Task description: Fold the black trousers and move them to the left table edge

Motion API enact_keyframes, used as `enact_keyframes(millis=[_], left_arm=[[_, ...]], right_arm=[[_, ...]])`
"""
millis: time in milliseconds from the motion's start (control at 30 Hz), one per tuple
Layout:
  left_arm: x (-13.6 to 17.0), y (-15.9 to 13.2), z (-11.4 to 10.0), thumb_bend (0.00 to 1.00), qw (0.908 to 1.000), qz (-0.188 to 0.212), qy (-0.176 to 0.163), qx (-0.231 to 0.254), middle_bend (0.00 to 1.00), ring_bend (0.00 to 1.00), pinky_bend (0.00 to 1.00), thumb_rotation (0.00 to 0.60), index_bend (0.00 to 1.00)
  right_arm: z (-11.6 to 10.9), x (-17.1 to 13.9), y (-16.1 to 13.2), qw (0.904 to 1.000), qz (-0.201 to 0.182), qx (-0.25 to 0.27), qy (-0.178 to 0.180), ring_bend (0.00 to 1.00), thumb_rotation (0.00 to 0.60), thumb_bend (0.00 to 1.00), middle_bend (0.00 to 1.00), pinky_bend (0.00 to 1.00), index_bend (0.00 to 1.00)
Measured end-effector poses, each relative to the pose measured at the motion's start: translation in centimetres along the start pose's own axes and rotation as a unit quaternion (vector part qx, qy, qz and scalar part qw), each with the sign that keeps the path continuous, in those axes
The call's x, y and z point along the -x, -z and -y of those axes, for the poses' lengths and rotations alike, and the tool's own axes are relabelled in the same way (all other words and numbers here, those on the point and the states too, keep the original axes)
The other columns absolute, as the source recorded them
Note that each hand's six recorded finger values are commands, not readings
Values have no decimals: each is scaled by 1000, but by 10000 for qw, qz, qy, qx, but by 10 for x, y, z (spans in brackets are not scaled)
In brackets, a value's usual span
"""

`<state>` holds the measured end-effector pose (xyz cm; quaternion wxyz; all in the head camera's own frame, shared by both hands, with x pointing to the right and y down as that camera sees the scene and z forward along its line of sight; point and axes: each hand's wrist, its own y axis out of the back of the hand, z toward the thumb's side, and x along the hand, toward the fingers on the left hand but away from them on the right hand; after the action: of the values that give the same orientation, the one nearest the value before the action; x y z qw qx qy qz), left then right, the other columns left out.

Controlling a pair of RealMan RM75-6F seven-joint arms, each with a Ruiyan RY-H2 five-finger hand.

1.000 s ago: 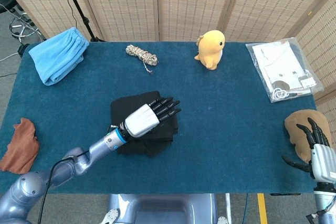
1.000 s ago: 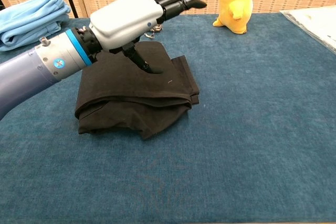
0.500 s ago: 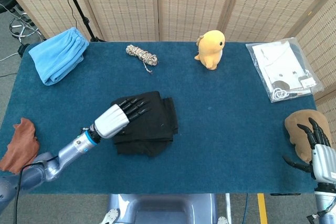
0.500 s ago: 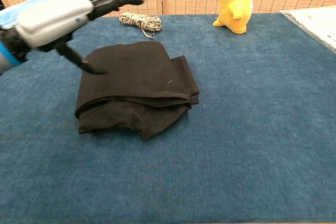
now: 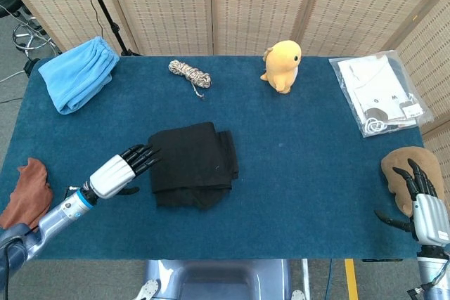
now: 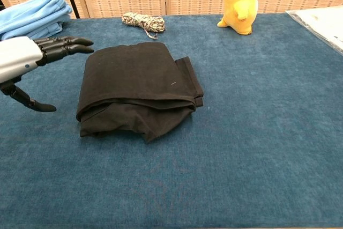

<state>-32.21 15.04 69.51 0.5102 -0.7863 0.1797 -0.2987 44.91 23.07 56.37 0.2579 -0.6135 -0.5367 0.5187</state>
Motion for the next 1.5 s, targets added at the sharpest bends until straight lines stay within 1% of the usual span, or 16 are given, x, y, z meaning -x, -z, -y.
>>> enact_keyframes(millis=[133,233,433,567,767,900,1033,1133,1200,1233,1267,1300,1367,1400,1467,1500], left_arm=[[-1,0,12,0,9998,-46,171,17,0,0,151,600,0],[-6,-2,17,0,9997,-22,225,17,0,0,151,600,0],[-21,-7,25,0,9995,33,323,-16,0,0,151,600,0],[-37,-13,32,0,9992,64,404,-34,0,0,151,600,0],[-59,-21,33,0,9992,138,355,-135,0,0,151,600,0],[-70,-27,32,16,9990,201,309,-241,0,0,151,600,0],[-75,-31,32,132,9988,239,304,-291,0,0,151,600,0],[-76,-31,33,228,9987,242,328,-316,0,0,155,600,0],[-77,-32,34,298,9986,245,344,-330,0,0,183,600,0],[-78,-33,35,351,9985,251,348,-331,0,4,204,600,2],[-79,-33,35,412,9985,260,340,-329,0,19,229,600,23],[-80,-34,34,449,9985,269,332,-330,0,37,246,600,48],[-82,-35,33,551,9986,282,304,-315,12,118,314,600,148],[-83,-36,32,577,9987,291,269,-313,26,144,334,600,175],[-85,-38,28,640,9989,325,151,-314,95,212,373,600,234],[-87,-39,26,654,9989,341,97,-319,121,233,380,600,252]], right_arm=[[-2,1,1,10000,12,8,21,0,600,0,21,103,166],[-2,1,1,10000,14,9,19,0,600,0,21,103,166],[-2,1,1,10000,16,5,15,0,600,0,21,103,166],[-2,1,2,10000,23,3,29,0,600,0,21,103,166],[-4,1,3,10000,43,-13,56,0,600,0,21,103,166],[-5,1,3,9997,-3,-223,132,0,600,0,21,103,166],[-6,1,2,9983,-75,-513,267,0,600,0,21,103,166],[-6,0,0,9980,-120,-535,314,0,600,0,21,102,166],[-7,0,-1,9979,-127,-539,324,0,600,0,21,101,166],[-7,0,-1,9979,-129,-537,326,0,600,0,21,101,166],[-7,0,-1,9980,-130,-529,327,0,600,0,21,101,166],[-7,0,-1,9980,-131,-517,327,0,600,0,21,101,166],[-8,-1,-1,9981,-131,-503,324,0,600,0,21,101,166],[-7,-1,-1,9982,-132,-483,316,0,600,0,21,101,166],[-8,-1,-1,9983,-132,-469,306,0,600,0,21,101,166],[-8,-1,-1,9984,-132,-461,302,0,600,0,21,101,166]])
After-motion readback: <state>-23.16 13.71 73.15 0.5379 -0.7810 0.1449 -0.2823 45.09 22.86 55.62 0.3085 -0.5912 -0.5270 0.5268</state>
